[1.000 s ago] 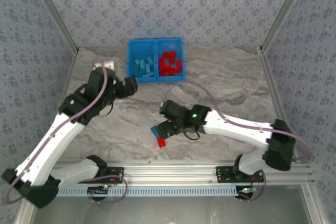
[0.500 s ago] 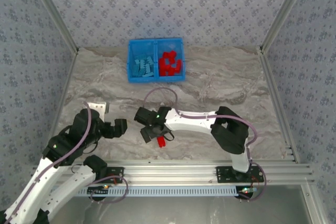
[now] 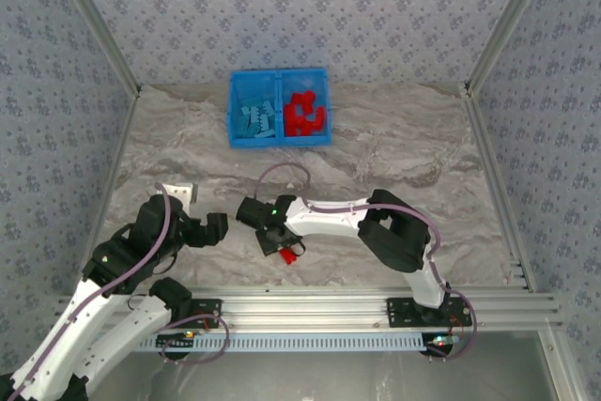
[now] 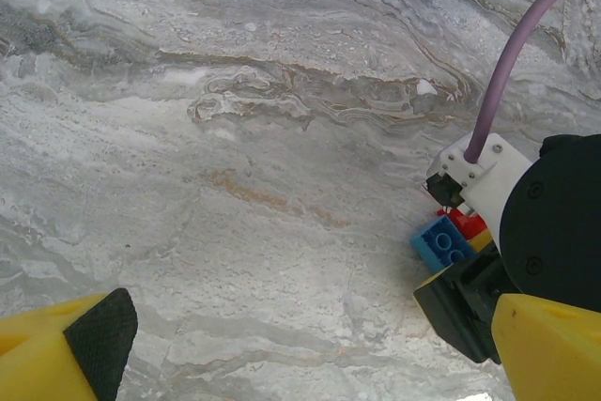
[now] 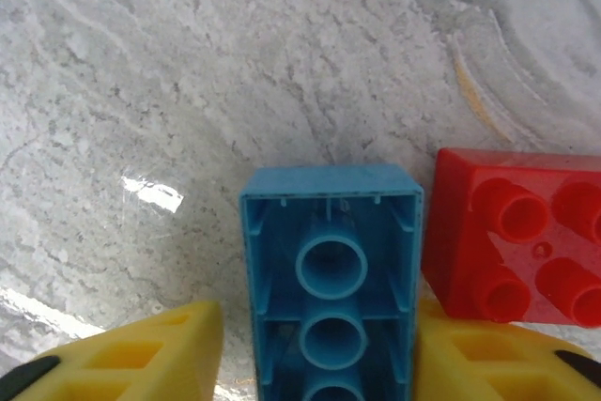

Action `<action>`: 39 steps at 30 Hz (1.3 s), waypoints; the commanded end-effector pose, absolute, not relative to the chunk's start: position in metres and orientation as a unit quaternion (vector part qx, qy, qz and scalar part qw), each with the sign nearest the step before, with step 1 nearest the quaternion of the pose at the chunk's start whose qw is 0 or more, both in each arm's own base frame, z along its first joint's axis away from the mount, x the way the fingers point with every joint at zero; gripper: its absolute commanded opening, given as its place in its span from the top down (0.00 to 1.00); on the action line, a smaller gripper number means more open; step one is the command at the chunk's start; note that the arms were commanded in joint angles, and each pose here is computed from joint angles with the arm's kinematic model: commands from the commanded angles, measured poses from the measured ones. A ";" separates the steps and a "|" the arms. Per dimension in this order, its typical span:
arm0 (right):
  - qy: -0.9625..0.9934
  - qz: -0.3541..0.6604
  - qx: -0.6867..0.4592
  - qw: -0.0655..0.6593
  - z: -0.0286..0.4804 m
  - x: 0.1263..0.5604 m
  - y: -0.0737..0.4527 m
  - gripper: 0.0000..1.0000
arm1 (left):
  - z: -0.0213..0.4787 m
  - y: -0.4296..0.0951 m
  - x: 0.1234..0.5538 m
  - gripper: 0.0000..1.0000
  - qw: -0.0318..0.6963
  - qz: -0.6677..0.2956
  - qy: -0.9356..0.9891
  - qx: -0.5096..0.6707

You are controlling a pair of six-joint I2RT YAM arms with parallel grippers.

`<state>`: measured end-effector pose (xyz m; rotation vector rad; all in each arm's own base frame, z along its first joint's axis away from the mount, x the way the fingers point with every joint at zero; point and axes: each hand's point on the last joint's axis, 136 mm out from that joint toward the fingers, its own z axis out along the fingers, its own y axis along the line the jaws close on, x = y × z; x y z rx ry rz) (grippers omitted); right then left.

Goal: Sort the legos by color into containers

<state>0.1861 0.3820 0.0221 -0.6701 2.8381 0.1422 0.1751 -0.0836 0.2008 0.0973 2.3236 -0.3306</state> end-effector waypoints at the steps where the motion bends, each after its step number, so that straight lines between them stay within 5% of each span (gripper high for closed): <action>1: 0.965 0.034 -0.227 0.130 0.023 0.196 0.387 0.55 | 0.207 -0.082 0.178 0.01 0.404 -0.130 0.905 0.037; 7: 0.951 0.065 -0.235 0.190 0.070 0.216 0.402 0.67 | 0.214 -0.090 0.174 0.01 0.412 -0.157 0.896 0.056; 12: 0.930 0.123 -0.231 0.259 0.144 0.240 0.414 0.68 | 0.228 -0.103 0.164 0.01 0.435 -0.210 0.871 0.089; 23: 0.882 0.163 -0.179 0.404 0.255 0.367 0.415 0.67 | 0.261 -0.111 0.141 0.01 0.498 -0.283 0.809 0.130; 30: 0.876 0.154 -0.153 0.430 0.245 0.460 0.429 0.67 | 0.254 -0.113 0.145 0.01 0.479 -0.272 0.825 0.128; 39: 0.845 0.166 -0.184 0.474 0.190 0.514 0.478 0.63 | 0.253 -0.116 0.145 0.01 0.471 -0.277 0.827 0.132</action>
